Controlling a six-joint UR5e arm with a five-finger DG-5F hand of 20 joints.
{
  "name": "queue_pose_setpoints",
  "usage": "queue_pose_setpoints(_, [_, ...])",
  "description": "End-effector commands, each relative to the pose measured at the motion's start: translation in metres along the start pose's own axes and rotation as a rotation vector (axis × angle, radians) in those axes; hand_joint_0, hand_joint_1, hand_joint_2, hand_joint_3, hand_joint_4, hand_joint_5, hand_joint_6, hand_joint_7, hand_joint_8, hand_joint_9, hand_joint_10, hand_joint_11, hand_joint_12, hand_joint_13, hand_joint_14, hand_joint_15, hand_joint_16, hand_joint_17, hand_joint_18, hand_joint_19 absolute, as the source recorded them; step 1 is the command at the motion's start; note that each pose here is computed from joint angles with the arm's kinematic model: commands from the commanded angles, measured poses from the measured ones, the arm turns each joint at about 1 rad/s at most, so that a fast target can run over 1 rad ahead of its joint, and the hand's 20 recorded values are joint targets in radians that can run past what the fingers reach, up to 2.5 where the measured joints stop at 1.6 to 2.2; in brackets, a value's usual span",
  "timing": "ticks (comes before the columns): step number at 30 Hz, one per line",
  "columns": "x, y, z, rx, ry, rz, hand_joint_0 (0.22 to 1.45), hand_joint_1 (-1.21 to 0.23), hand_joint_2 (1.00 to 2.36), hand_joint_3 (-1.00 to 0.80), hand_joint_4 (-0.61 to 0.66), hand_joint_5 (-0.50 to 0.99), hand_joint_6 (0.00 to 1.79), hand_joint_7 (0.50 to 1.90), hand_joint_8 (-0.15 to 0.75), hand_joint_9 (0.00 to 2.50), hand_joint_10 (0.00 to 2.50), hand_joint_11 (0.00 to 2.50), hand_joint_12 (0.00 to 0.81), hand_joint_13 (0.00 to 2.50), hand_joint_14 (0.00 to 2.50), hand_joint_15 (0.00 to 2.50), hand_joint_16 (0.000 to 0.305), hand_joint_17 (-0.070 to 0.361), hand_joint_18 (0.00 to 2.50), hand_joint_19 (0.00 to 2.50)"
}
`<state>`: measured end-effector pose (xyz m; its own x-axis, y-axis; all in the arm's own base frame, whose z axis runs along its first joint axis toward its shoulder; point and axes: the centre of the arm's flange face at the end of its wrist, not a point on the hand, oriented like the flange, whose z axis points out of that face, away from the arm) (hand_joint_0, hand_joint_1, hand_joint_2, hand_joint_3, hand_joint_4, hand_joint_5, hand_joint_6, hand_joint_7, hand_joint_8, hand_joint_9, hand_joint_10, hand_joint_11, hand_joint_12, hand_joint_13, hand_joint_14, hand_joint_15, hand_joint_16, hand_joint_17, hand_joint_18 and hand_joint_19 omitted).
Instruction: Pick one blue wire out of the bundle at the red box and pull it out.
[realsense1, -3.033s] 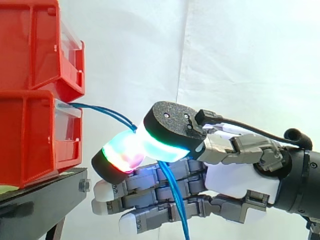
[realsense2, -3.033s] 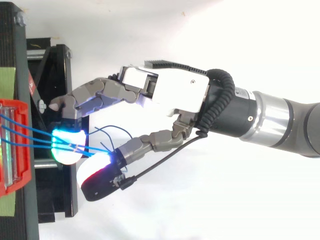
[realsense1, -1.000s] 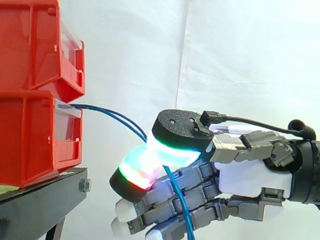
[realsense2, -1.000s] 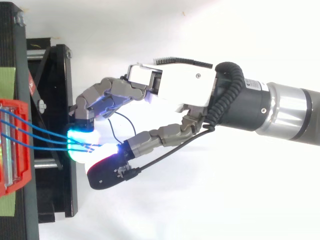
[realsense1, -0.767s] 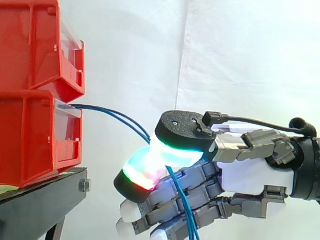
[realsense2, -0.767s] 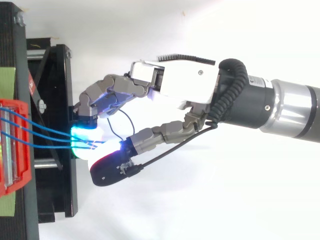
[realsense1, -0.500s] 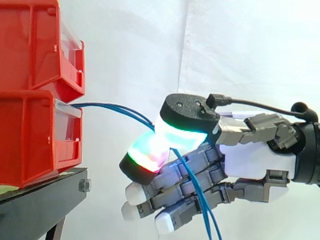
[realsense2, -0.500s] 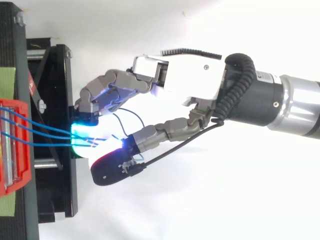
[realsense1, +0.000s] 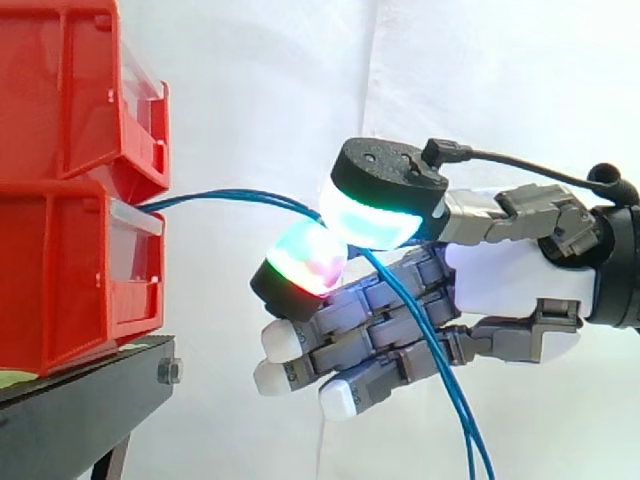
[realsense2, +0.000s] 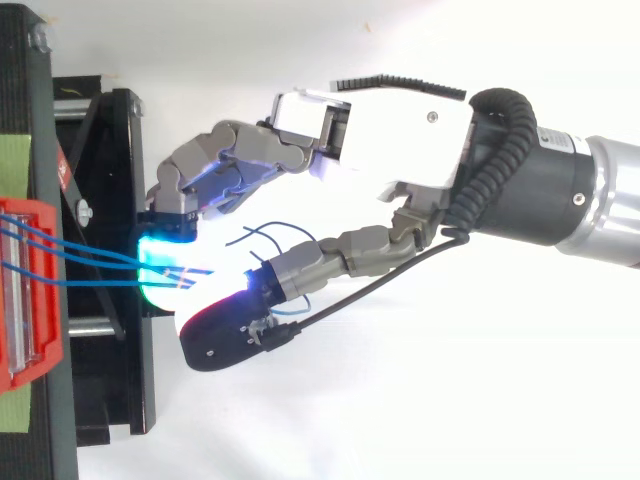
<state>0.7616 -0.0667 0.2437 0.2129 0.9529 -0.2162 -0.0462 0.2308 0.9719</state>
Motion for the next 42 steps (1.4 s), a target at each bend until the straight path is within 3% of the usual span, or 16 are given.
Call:
queue_pose_setpoints(1, [-0.0009,-0.0003,-0.0019,0.016,0.004,-0.006,0.71,-0.81,1.01,-0.41,0.25,-0.21,0.88,0.9,0.371,0.7,0.01,0.48,0.445,0.52,0.0,0.12,0.058,0.13,0.66,0.36])
queue_pose_setpoints(4, [-0.0011,-0.002,-0.0036,0.033,0.008,-0.012,0.72,-0.82,1.01,-0.4,0.24,-0.22,0.88,0.92,0.367,0.69,0.01,0.48,0.445,0.52,0.0,0.12,0.058,0.13,0.67,0.35])
queue_pose_setpoints(11, [-0.0022,-0.0025,-0.0037,0.035,0.007,-0.01,0.75,-0.84,1.01,-0.42,0.27,-0.22,0.88,0.9,0.358,0.67,0.01,0.49,0.442,0.52,0.0,0.12,0.058,0.13,0.67,0.34])
queue_pose_setpoints(16, [-0.0011,-0.0023,-0.0039,0.036,0.009,-0.01,0.69,-0.83,1.0,-0.5,0.29,-0.22,0.87,0.92,0.355,0.67,0.01,0.49,0.442,0.52,0.0,0.13,0.058,0.13,0.67,0.35])
queue_pose_setpoints(19, [-0.0022,-0.0026,-0.0038,0.036,0.007,-0.01,0.62,-0.76,1.0,-0.5,0.28,-0.22,0.87,0.93,0.365,0.69,0.01,0.49,0.443,0.52,0.0,0.14,0.058,0.13,0.66,0.38])
queue_pose_setpoints(21, [-0.0011,-0.0023,-0.0039,0.036,0.009,-0.01,0.58,-0.63,1.0,-0.5,0.29,-0.21,0.86,0.95,0.376,0.72,0.01,0.49,0.449,0.52,0.0,0.15,0.059,0.133,0.65,0.4])
queue_pose_setpoints(27, [-0.002,-0.0037,-0.0038,0.037,0.008,-0.012,0.58,-0.46,1.0,-0.49,0.26,-0.18,0.84,0.97,0.387,0.79,0.01,0.48,0.444,0.52,0.01,0.17,0.058,0.132,0.63,0.46])
queue_pose_setpoints(35, [-0.0011,-0.0023,-0.0039,0.036,0.009,-0.009,0.6,-0.64,1.01,-0.37,0.28,-0.2,0.85,0.98,0.379,0.76,0.01,0.49,0.448,0.52,0.01,0.17,0.059,0.132,0.63,0.44])
queue_pose_setpoints(42, [-0.0022,-0.0026,-0.0038,0.036,0.007,-0.009,0.54,-0.66,1.0,-0.5,0.29,-0.2,0.86,0.95,0.383,0.76,0.01,0.49,0.458,0.53,0.01,0.17,0.061,0.137,0.65,0.44])
